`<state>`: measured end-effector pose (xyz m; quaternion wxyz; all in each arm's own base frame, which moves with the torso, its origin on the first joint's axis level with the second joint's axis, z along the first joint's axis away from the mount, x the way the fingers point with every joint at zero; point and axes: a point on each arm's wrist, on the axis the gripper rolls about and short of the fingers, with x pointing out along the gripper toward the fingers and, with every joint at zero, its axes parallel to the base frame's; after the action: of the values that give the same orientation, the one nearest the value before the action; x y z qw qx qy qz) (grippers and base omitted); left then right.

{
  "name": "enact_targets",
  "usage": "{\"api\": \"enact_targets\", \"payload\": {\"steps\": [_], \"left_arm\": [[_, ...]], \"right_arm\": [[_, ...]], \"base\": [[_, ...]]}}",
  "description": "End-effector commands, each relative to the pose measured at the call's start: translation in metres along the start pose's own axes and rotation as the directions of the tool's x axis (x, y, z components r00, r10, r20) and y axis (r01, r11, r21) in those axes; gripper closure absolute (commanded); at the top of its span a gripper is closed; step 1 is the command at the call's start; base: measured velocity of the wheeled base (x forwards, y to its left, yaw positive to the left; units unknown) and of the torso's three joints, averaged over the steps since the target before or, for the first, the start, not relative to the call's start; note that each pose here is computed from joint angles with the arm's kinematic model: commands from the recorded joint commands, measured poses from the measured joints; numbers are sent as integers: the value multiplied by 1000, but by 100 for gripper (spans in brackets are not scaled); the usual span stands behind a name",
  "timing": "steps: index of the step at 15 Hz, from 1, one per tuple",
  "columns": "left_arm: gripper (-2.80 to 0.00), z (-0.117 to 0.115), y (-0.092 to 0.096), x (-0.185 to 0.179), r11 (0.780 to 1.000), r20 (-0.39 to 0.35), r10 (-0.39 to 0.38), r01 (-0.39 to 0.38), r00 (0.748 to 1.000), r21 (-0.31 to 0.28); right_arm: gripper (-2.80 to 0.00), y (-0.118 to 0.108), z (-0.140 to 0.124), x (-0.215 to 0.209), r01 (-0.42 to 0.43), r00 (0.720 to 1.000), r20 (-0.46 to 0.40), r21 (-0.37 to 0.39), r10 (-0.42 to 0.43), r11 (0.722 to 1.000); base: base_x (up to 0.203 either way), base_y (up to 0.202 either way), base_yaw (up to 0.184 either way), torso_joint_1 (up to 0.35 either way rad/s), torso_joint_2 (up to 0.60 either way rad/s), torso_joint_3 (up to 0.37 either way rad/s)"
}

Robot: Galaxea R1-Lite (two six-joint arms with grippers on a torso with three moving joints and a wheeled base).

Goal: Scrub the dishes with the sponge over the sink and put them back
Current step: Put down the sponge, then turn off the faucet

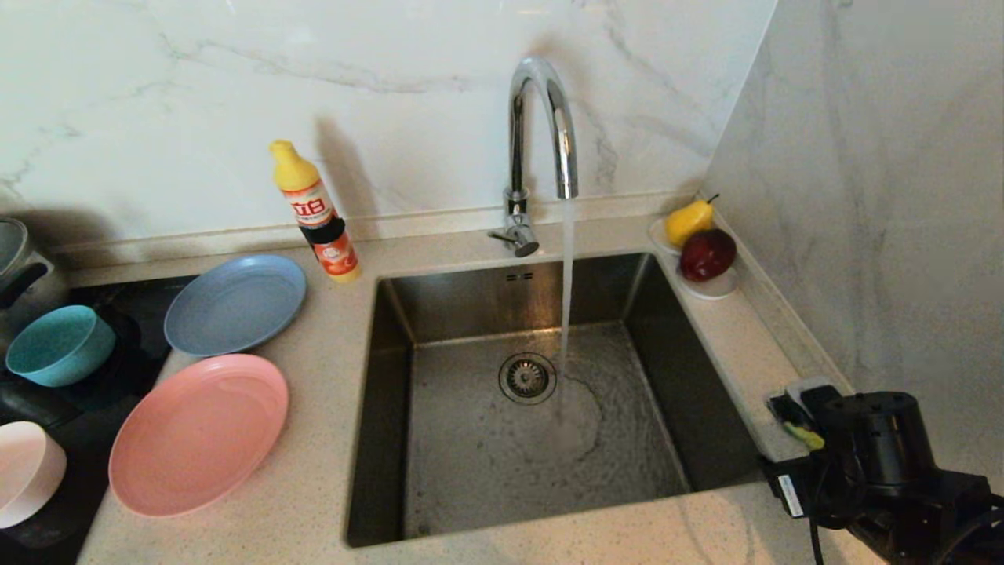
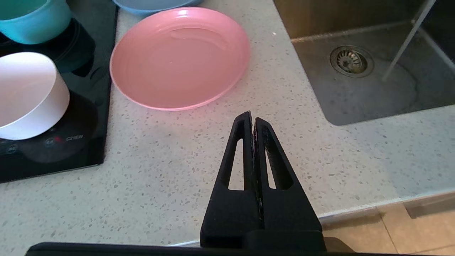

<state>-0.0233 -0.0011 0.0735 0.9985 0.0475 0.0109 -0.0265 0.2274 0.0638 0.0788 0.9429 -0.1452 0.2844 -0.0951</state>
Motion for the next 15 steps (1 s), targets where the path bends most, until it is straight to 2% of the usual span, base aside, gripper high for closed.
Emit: {"api": "enact_targets", "payload": {"steps": [1,7,12,15], "left_arm": [[0,0,0,0,1000,-2,0,0,1000,1],[0,0,0,0,1000,0,0,0,1000,1],[0,0,0,0,1000,-2,0,0,1000,1],[0,0,0,0,1000,-2,0,0,1000,1]], "right_arm": [[-280,-1,3,-2,0,1000,-6,69,0,998],[-280,-4,12,-8,-7,1000,26,146,3,989],[-280,2,7,-12,-38,998,-33,209,46,977],[-280,5,12,-10,-62,995,-51,278,80,958]], "base": [[0,0,0,0,0,0],[0,0,0,0,0,0],[0,0,0,0,0,0],[0,0,0,0,0,0]]}}
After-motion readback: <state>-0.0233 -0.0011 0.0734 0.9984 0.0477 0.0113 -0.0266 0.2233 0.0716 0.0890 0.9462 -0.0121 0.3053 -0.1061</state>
